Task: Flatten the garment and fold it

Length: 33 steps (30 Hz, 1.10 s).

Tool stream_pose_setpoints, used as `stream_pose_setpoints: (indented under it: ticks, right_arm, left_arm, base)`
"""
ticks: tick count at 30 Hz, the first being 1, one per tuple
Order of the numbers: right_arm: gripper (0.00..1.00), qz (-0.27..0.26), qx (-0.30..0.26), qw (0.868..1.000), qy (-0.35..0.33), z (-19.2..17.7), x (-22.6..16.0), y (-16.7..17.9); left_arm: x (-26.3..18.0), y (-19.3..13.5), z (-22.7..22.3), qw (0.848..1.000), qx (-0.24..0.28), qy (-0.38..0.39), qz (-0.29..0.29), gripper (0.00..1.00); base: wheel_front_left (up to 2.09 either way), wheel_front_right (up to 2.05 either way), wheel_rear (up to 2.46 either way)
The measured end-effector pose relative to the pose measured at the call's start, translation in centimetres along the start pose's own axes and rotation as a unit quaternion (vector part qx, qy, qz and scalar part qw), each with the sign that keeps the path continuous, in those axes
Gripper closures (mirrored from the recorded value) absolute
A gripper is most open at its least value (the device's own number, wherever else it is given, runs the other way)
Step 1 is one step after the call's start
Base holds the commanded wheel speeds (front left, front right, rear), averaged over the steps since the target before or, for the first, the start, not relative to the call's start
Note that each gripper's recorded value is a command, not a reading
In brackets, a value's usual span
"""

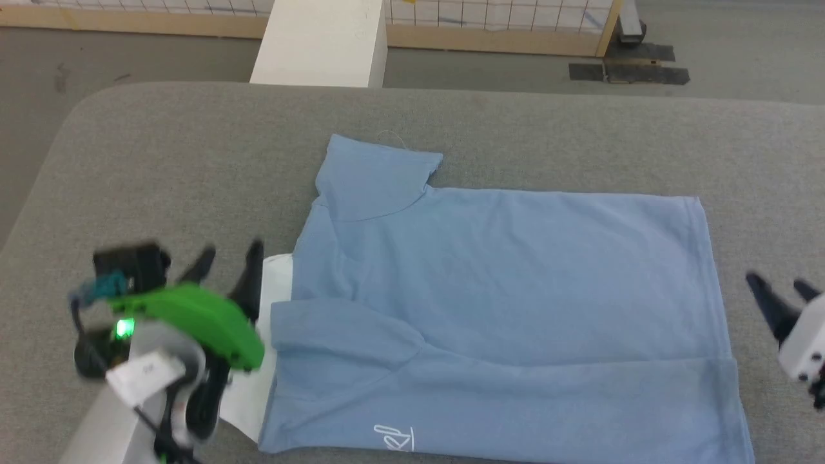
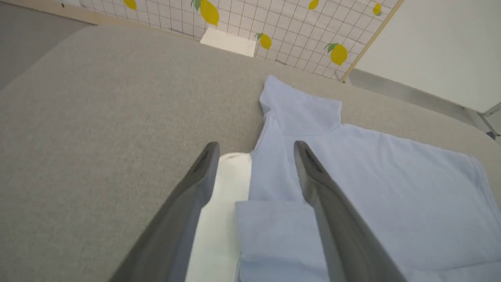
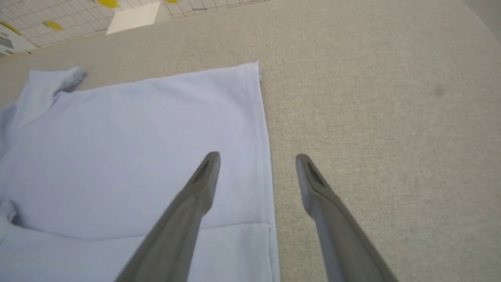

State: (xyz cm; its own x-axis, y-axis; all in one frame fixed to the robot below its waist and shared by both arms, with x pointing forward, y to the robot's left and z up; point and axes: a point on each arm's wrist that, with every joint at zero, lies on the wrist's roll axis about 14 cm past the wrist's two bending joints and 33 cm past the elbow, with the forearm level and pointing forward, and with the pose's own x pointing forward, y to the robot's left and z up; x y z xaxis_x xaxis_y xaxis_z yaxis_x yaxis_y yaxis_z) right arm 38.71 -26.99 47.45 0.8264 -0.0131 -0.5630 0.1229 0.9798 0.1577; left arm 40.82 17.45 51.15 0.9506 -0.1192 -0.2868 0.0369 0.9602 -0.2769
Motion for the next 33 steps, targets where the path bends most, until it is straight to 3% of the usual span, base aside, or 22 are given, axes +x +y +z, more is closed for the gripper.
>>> stream_pose_setpoints:
  ticks: [4, 11, 17, 22, 33]
  right_arm:
    - [0.00, 0.009, -0.005, 0.999, -0.034, 3.0, 1.5, 1.0]
    - [0.00, 0.020, -0.023, 0.999, -0.031, 4.4, 5.0, 2.6]
    - [0.00, 0.021, -0.035, 0.999, -0.018, 4.3, 7.7, 3.0]
    - [0.00, 0.022, -0.039, 0.999, 0.010, 2.6, 9.4, 2.9]
    - [0.00, -0.010, -0.039, 0.999, 0.033, 0.8, 10.7, -0.1]
  left_arm:
    - [3.7, -1.7, 2.8, 0.997, 0.048, -0.047, -0.038, 0.00]
    - [11.1, -3.3, 4.0, 0.996, 0.056, -0.039, -0.061, 0.00]
    - [16.8, -3.6, 2.4, 0.994, 0.084, 0.043, -0.055, 0.00]
    - [20.1, -2.1, -0.5, 0.984, 0.112, 0.136, -0.022, 0.00]
    - [22.3, 0.3, -8.7, 0.938, 0.129, 0.320, 0.023, 0.00]
  base:
    - [0.00, 0.00, 0.00]
    - [0.00, 0.00, 0.00]
    - [0.00, 0.00, 0.00]
    - [0.00, 0.00, 0.00]
    - [0.00, 0.00, 0.00]
